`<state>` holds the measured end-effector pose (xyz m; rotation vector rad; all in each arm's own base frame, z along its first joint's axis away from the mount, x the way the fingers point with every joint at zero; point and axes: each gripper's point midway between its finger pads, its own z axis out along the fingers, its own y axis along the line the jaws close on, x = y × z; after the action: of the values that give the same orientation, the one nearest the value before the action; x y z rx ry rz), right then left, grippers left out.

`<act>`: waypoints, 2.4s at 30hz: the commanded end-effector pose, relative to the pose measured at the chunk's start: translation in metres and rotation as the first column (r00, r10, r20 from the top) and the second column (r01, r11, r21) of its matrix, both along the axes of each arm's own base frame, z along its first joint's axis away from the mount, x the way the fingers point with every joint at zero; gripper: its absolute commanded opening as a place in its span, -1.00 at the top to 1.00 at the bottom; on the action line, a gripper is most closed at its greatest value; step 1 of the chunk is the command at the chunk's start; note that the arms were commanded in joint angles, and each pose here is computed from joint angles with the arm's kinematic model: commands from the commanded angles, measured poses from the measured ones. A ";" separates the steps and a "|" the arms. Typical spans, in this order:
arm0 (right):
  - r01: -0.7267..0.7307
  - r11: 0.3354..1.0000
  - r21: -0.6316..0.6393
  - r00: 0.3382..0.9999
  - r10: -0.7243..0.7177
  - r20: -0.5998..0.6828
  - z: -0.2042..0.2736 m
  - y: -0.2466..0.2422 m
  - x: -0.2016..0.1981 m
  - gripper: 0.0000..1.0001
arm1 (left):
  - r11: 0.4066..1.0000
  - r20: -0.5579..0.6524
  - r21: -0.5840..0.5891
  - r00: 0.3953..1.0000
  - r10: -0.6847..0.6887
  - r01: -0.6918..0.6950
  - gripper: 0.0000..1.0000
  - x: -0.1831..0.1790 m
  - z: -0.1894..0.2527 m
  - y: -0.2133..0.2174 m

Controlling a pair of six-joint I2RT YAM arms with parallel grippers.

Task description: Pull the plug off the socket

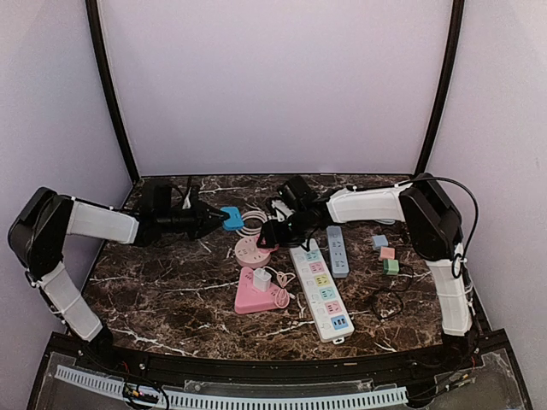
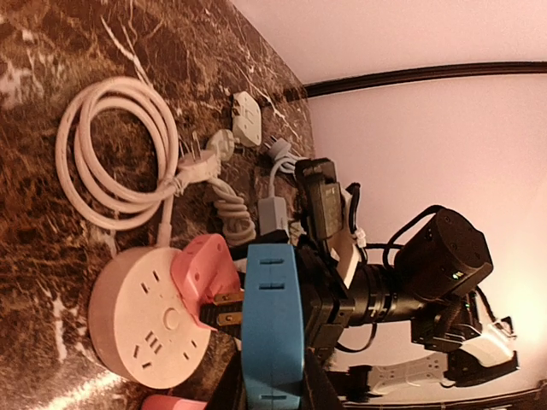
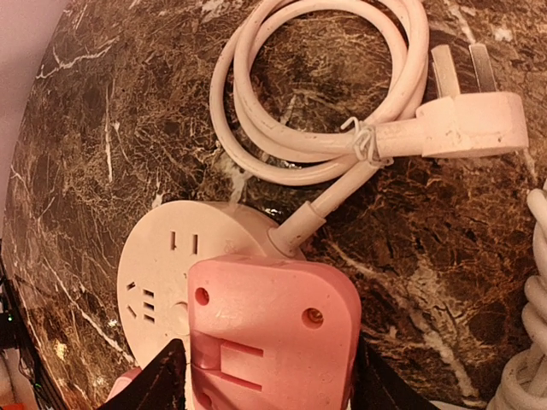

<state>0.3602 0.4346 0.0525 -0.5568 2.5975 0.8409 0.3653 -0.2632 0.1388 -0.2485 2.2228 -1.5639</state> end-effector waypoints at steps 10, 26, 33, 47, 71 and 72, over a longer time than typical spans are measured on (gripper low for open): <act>-0.033 0.998 0.057 0.999 0.032 0.003 0.030 0.004 -0.009 -0.50 | 0.473 0.023 0.871 0.972 0.232 -0.134 0.99 0.014 -0.026 0.136; -0.028 0.997 0.075 1.000 0.028 0.007 0.035 0.000 -0.010 -0.52 | 0.087 -0.053 0.996 0.971 0.232 0.033 0.91 0.042 -0.062 0.179; -0.027 0.997 0.077 1.000 0.026 0.003 0.035 -0.002 -0.009 -0.52 | 0.126 -0.080 0.991 0.970 0.229 0.052 0.58 0.043 -0.072 0.172; -0.019 0.997 0.079 1.000 0.019 -0.001 0.034 -0.006 -0.008 -0.51 | 0.216 -0.104 0.975 0.974 0.200 0.059 0.22 0.048 -0.074 0.153; 0.019 0.973 0.229 0.992 0.010 -0.124 0.020 -0.009 -0.005 -0.30 | 0.898 -0.212 0.401 0.972 -0.099 0.179 0.13 0.007 -0.050 0.014; 0.023 0.972 0.234 0.992 0.008 -0.129 0.018 -0.010 -0.004 -0.29 | 0.908 -0.207 0.379 0.972 -0.107 0.181 0.13 0.006 -0.053 0.012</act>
<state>0.3530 0.4231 0.0597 -0.4692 2.5978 1.1120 0.3749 -0.2218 0.0659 -0.1157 2.8057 -0.8251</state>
